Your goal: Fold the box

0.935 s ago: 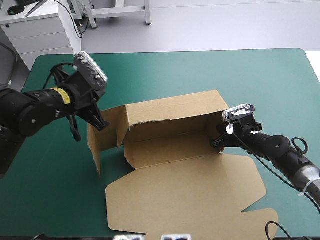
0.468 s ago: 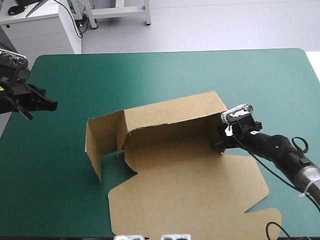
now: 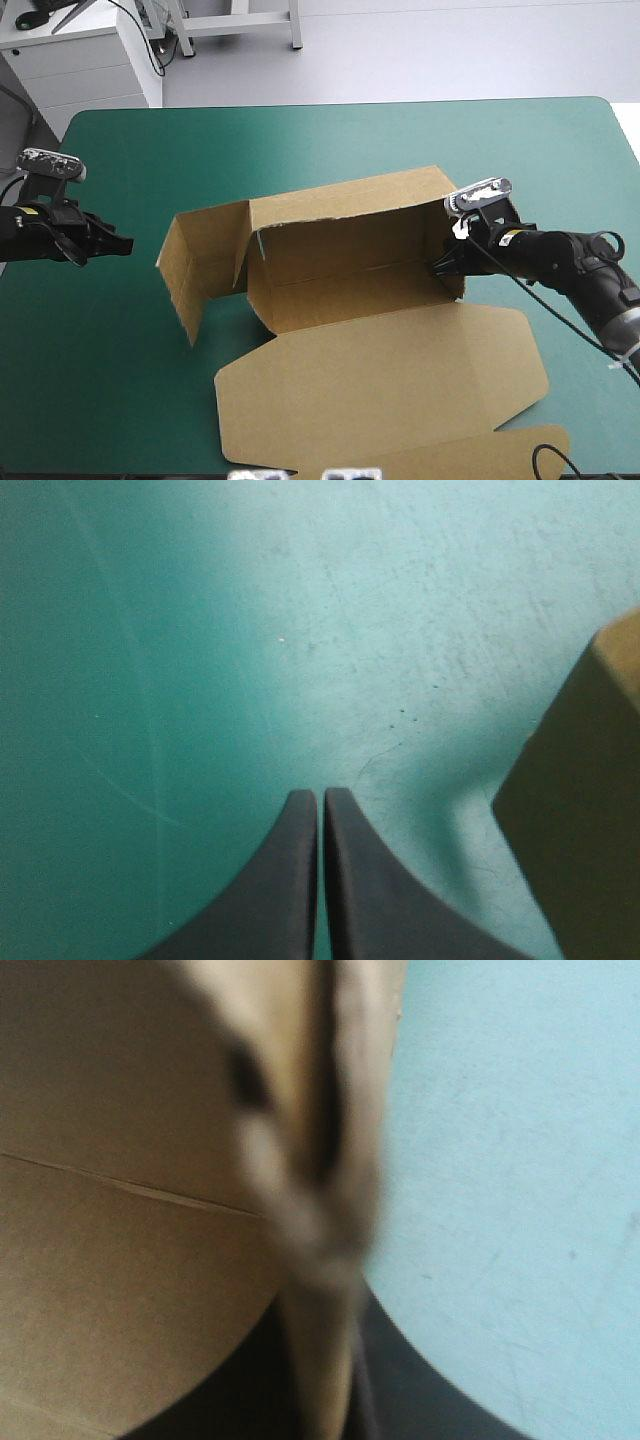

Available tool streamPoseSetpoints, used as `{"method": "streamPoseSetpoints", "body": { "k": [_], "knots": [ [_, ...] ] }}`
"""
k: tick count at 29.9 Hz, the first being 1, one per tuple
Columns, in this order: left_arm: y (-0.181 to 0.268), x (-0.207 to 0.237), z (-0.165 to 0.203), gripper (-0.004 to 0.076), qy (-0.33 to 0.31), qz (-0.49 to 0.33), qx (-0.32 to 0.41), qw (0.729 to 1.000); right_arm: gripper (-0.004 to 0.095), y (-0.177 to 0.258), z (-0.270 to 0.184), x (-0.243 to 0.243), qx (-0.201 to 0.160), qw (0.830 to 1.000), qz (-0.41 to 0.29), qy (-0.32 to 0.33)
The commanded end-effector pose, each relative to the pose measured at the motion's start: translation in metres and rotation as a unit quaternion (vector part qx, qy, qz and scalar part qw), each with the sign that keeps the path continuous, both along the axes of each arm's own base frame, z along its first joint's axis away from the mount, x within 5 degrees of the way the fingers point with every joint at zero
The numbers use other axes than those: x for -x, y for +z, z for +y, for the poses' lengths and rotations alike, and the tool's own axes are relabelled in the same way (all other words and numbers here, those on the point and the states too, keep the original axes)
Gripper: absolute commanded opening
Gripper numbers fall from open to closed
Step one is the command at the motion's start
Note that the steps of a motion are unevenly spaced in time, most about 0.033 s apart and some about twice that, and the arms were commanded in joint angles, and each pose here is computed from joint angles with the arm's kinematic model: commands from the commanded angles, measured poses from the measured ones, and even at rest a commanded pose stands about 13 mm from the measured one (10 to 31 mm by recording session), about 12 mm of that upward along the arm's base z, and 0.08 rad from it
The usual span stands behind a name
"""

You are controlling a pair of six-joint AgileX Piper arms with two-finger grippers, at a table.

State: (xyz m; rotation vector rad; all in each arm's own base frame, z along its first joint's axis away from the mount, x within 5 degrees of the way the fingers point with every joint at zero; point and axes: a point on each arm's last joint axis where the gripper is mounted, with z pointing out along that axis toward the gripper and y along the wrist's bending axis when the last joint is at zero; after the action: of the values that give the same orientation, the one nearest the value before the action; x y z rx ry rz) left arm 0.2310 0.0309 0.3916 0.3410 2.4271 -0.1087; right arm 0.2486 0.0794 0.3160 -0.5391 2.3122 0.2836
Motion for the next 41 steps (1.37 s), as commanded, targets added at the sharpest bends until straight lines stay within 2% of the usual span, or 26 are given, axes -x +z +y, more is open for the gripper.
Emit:
{"method": "streamPoseSetpoints", "body": {
  "k": [1,3,5,13,19,27,34,37,41],
  "knots": [
    [0.014,-0.001,0.002,-0.0008,0.019,-0.06,-0.007,0.998,-0.0017,0.033,-0.01,0.009,0.023,0.999,0.012,-0.045],
    [0.016,-0.002,0.002,-0.0008,0.024,-0.072,-0.008,0.997,-0.0017,0.041,-0.014,0.008,0.048,0.997,0.03,-0.056],
    [0.016,-0.003,0.002,-0.0008,0.025,-0.075,-0.007,0.997,-0.0018,0.046,-0.015,0.006,0.058,0.995,0.048,-0.062],
    [0.016,-0.003,0.002,-0.0008,0.025,-0.075,-0.007,0.997,-0.0018,0.033,-0.003,-0.024,0.042,0.989,0.119,-0.07],
    [0.017,-0.004,0.002,-0.0008,0.028,-0.083,-0.003,0.996,-0.0018,0.013,0.008,-0.067,0.044,0.981,0.172,-0.083],
    [0.017,-0.004,0.002,-0.0008,0.028,-0.083,-0.003,0.996,-0.0019,0.004,0.022,-0.118,0.044,0.978,0.186,-0.083],
    [0.016,-0.003,0.002,-0.0008,0.024,-0.075,-0.002,0.997,-0.0002,0.001,0.026,-0.136,0.049,0.978,0.189,-0.077],
    [0.015,-0.002,0.001,-0.0008,0.022,-0.069,-0.001,0.997,0.0092,0.004,0.026,-0.136,0.057,0.979,0.181,-0.069],
    [0.015,-0.002,0.001,-0.0008,0.022,-0.069,0.0,0.997,0.0364,0.019,0.025,-0.134,0.063,0.981,0.175,-0.062]
  ]
}}
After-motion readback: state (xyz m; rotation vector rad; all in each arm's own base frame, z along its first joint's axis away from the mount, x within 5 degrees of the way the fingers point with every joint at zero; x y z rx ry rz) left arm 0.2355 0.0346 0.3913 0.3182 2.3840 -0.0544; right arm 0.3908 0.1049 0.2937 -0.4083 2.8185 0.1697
